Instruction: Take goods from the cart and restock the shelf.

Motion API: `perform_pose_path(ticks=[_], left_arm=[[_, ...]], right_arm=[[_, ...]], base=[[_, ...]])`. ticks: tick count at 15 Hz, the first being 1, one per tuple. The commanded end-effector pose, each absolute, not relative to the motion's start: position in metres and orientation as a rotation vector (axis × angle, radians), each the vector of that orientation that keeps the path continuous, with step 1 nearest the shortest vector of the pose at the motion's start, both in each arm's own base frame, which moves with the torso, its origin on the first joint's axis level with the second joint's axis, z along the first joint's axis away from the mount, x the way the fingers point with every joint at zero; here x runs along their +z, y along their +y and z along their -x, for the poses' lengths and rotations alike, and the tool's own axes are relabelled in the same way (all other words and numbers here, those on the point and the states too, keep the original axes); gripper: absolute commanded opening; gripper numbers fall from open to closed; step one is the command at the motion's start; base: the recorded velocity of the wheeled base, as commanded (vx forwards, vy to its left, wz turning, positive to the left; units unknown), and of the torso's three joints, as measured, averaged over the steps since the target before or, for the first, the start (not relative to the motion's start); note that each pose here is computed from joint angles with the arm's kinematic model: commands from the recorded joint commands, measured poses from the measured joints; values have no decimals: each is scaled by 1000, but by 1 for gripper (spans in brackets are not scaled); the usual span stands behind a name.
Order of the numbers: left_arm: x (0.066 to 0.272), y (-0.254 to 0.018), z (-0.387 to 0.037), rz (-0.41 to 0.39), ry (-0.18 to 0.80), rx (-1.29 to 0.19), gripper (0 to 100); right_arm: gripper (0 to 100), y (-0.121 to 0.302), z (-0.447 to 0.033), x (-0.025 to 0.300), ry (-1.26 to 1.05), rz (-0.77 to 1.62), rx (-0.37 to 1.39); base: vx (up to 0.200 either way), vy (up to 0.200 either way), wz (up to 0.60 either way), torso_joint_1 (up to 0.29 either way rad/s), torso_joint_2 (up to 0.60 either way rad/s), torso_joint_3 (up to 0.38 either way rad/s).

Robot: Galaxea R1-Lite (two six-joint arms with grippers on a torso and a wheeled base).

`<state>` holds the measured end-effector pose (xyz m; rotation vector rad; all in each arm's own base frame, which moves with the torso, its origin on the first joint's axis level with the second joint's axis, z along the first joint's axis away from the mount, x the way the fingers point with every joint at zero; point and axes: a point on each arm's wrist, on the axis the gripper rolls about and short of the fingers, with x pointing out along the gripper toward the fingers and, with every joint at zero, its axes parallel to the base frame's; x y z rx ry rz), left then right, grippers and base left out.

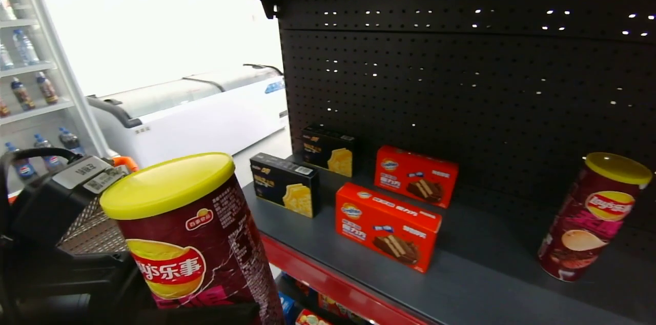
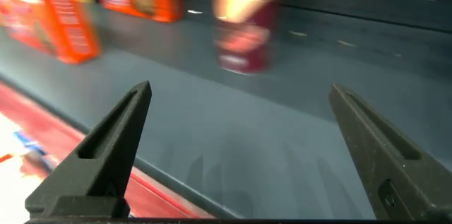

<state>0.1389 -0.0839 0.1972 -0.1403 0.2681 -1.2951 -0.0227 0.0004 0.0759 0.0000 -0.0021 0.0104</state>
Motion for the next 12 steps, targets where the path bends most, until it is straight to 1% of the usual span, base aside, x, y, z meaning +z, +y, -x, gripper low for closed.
perform_pose_path(ticks=[1,11,12], left_arm=[[197,-84,-139,141,272,-1295,0],[193,-83,-138,144,284,-1292,0],[192,-83,-138,145,287,-1292,0]], right_arm=[[100,0,23,76,-3,0,11],[100,0,23,76,-3,0,11],[100,0,23,76,-3,0,11]], base=[[0,0,-600,2,2,-2],[0,0,-600,2,2,5],[0,0,0,0,0,0]])
